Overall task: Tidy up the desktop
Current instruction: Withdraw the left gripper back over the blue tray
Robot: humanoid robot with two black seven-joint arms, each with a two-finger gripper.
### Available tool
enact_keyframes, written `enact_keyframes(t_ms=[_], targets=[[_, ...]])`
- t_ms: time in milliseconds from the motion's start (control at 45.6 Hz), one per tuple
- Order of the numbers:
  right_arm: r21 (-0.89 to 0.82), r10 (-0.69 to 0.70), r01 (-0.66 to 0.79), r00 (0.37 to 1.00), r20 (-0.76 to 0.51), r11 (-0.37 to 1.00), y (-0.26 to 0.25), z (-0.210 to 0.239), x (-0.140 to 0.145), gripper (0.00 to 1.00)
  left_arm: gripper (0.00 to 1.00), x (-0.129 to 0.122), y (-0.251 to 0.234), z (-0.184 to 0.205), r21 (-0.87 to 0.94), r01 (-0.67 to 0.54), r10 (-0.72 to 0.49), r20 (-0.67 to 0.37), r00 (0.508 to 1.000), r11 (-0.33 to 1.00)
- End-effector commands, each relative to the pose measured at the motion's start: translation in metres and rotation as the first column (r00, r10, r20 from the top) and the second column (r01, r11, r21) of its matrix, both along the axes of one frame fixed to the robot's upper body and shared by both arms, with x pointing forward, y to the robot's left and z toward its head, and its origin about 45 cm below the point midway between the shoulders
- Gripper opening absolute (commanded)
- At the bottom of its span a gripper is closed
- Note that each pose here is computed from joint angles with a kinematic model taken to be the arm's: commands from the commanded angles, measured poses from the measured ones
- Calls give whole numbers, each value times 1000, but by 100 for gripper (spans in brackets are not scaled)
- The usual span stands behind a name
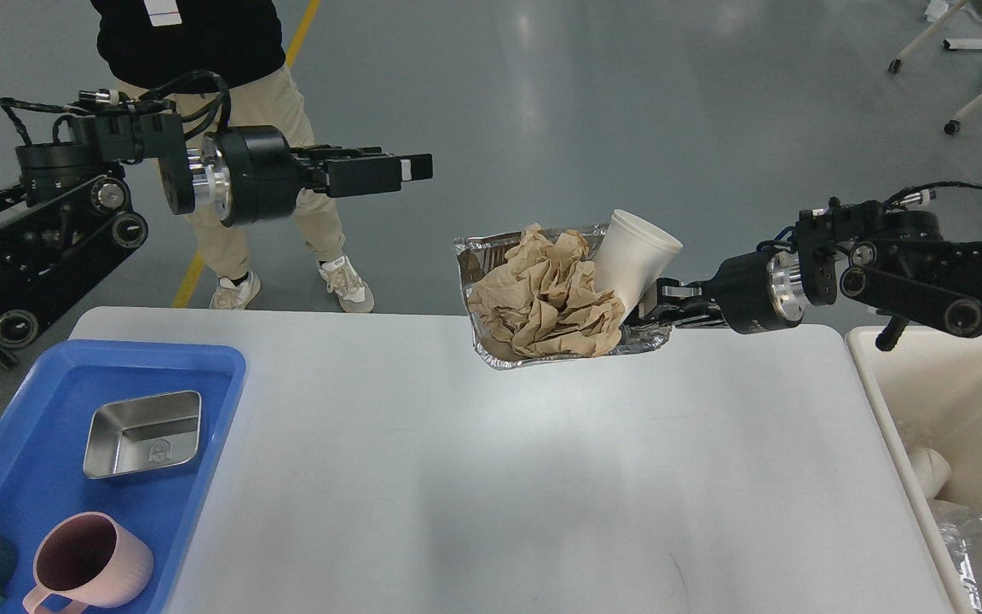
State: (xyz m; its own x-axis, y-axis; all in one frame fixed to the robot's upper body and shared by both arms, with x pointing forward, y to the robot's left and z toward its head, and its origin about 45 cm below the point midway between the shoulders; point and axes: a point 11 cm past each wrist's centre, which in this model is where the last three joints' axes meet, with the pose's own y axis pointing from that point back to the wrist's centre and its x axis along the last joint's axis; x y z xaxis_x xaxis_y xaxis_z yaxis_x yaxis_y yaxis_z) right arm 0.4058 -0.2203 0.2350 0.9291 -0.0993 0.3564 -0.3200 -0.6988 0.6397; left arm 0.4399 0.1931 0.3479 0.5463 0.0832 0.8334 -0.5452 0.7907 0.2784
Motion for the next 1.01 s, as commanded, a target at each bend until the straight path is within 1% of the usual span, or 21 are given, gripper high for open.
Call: enact_keyframes(t_ms=[0, 66, 197, 263, 395, 460, 548, 636, 702, 767, 833, 987], targets=[[-1, -2, 2, 1000, 1, 1000, -1, 0, 0, 0, 97, 4, 28, -5, -6, -107, 107, -9, 994, 994], [0, -1, 1, 1000, 0, 1000, 0, 0, 0, 0, 97, 6, 43, -5, -38, -179, 177, -38, 983, 983], [-6, -3, 3, 1000, -2, 1000, -2, -1, 0, 0, 97, -6, 67, -30, -206, -268, 233, -179, 956, 941], [-10, -3, 3, 1000, -5, 1000, -3, -2, -1, 0, 97, -11, 81, -38, -288, -322, 260, -234, 937, 902], [-17, -6, 6, 1000, -7, 1000, -6, -3, -2, 0, 97, -22, 105, -55, -488, -435, 282, -356, 891, 757], [-18, -7, 7, 1000, -8, 1000, -6, -4, -1, 0, 97, -27, 118, -56, -575, -478, 290, -392, 873, 664], [-20, -8, 8, 1000, -8, 1000, -7, -4, -2, 0, 97, -35, 128, -60, -621, -513, 288, -431, 855, 593], [-20, -13, 12, 1000, -6, 1000, -9, -3, -1, 0, 97, -43, 139, -78, -617, -588, 296, -515, 804, 523], [-20, -14, 14, 1000, -7, 1000, -9, -3, -1, 0, 97, -45, 144, -83, -654, -623, 277, -562, 780, 429], [-21, -13, 13, 1000, -9, 1000, -9, -5, -2, 0, 97, -47, 150, -84, -694, -645, 223, -607, 763, 321], [-21, -14, 14, 1000, -9, 1000, -9, -5, -2, 0, 97, -53, 157, -93, -701, -672, 175, -649, 740, 239], [-25, -16, 16, 1000, -9, 1000, -10, -7, -2, 0, 97, -57, 158, -92, -728, -672, 70, -669, 740, 135]])
